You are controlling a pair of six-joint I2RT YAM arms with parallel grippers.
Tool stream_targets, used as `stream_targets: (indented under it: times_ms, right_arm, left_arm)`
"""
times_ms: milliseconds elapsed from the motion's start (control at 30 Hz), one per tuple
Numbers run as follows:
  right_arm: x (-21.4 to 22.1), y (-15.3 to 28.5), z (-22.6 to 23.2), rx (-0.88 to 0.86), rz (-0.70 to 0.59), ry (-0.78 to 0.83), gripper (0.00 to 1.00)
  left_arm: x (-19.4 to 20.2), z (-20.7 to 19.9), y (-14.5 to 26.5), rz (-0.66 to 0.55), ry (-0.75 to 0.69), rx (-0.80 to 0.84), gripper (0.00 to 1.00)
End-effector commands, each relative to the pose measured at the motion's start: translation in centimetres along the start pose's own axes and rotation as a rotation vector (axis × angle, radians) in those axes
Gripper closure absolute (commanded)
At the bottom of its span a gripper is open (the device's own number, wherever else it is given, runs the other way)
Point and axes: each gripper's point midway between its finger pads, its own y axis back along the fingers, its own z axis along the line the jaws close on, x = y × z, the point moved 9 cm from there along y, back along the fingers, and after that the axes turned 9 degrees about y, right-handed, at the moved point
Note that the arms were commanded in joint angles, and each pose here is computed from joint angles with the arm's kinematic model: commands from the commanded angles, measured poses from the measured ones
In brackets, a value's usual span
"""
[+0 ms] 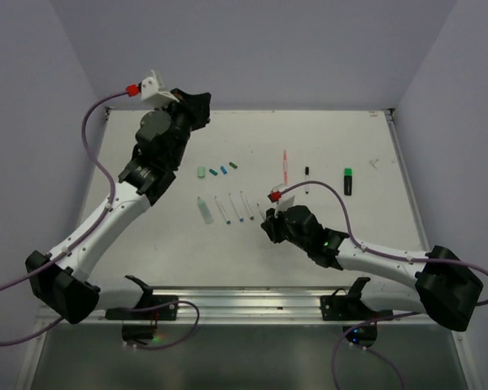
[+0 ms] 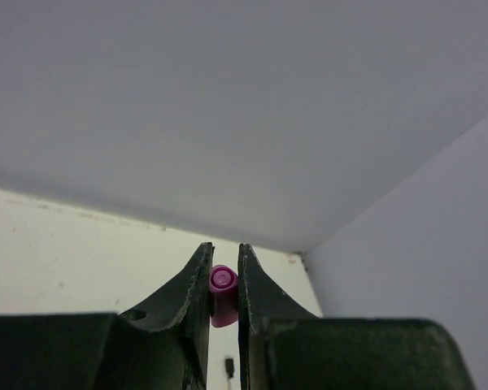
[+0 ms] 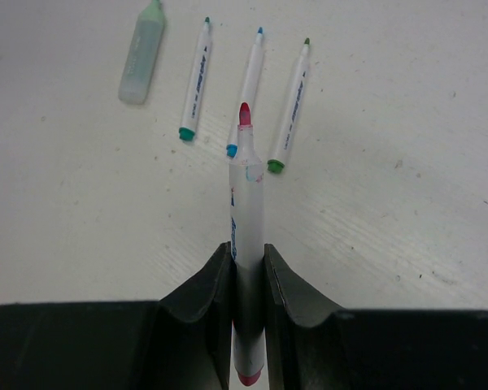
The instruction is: Open the pen caps
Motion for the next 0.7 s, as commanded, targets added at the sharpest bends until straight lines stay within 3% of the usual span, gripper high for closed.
stream_targets:
  times_ms: [0,233,667]
  right_arm:
    - [-1.5,0.4,-0.6,0.075,-0.027,-0.015,1.0]
    - [-1.7,0.4,-0.7,0.082,-0.028,-0.021,1.0]
    - [-1.5,-0.4,-0.9,0.095,-0.007,-0.003,1.0]
  left_arm:
    - [3.5,2.2,-1.2,0.172,-0.014,-0.076,0.99]
    - [11.1,6.6,-4.7,0.386,-0.047,-0.172,0.96]
    - [21.3,14.5,-8.0,0.58,-0.051,-0.311,0.94]
